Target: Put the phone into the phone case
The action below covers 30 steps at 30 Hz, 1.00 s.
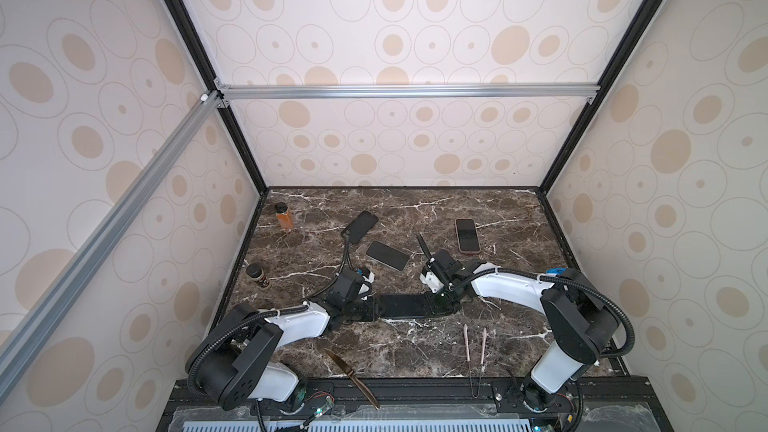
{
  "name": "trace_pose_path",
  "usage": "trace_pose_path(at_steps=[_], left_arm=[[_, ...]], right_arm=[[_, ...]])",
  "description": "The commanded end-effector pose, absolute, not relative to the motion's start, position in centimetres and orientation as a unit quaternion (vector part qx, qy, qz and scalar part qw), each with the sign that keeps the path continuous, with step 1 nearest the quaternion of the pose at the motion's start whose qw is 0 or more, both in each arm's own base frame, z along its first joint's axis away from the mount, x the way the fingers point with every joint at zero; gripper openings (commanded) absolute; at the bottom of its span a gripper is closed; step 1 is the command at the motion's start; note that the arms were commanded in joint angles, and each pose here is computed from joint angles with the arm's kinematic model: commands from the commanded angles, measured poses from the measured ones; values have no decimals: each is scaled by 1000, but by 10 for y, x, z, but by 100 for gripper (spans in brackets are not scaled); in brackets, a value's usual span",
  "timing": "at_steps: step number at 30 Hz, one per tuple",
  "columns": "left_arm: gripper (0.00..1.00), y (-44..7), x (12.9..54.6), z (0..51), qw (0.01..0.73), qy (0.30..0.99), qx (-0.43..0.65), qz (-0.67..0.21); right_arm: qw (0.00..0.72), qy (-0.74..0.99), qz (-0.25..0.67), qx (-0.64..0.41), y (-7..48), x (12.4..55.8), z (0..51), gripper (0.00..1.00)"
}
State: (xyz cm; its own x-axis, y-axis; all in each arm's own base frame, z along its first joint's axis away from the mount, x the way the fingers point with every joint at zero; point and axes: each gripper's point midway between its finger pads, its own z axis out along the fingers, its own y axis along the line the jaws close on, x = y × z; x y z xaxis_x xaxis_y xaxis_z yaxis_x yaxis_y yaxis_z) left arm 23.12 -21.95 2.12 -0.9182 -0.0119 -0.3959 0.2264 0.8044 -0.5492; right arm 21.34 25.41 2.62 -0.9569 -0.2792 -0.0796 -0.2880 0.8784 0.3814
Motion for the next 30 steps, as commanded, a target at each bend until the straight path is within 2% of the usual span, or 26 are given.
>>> trace_pose_path(at_steps=[1, 16, 30], left_arm=[[26, -209, 213, -4, 149, 948, 64, -273], [25, -210, 213, -5, 148, 948, 66, -276], [25, -211, 213, -5, 147, 947, 65, -278]], right_arm=[[8, 976, 171, -136, 246, 213, 3, 14], [-6, 980, 152, -130, 247, 210, -20, 11], [-7, 985, 76, -152, 234, 208, -32, 11]])
